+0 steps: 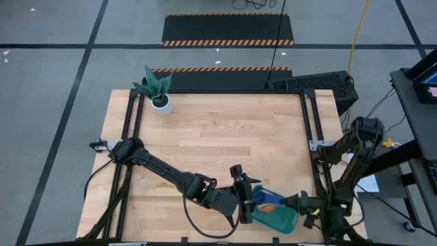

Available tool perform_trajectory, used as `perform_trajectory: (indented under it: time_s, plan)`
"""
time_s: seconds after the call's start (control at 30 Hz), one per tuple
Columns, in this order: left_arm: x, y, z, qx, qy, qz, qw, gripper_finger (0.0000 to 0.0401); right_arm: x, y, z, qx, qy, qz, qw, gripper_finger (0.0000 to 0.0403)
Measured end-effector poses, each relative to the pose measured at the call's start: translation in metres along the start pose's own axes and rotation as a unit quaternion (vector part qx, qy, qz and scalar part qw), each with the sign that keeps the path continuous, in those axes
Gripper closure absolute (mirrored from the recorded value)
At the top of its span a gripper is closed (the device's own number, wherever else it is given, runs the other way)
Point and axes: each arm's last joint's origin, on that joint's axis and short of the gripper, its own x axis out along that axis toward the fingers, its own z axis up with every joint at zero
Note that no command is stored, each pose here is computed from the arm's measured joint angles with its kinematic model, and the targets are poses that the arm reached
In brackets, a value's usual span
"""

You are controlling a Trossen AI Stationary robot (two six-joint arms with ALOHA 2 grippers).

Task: Nest measuring cups in basket
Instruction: Put the stacked measuring cups into the blue bin

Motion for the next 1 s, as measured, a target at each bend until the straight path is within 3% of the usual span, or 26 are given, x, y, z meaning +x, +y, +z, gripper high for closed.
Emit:
perform_trajectory:
  time_s: [0.6,1.0]
  plan:
    - [0.000,0.000,0.000,0.003,0.002,0.003,1.000,0.0134,0.027,0.001,-0.004,-0.013,0.038,0.026,0.999,0.0326]
    - [0.000,0.000,-0.002,0.005,0.008,0.004,1.000,0.0134,0.027,0.002,-0.004,-0.006,0.032,0.043,0.999,0.0271]
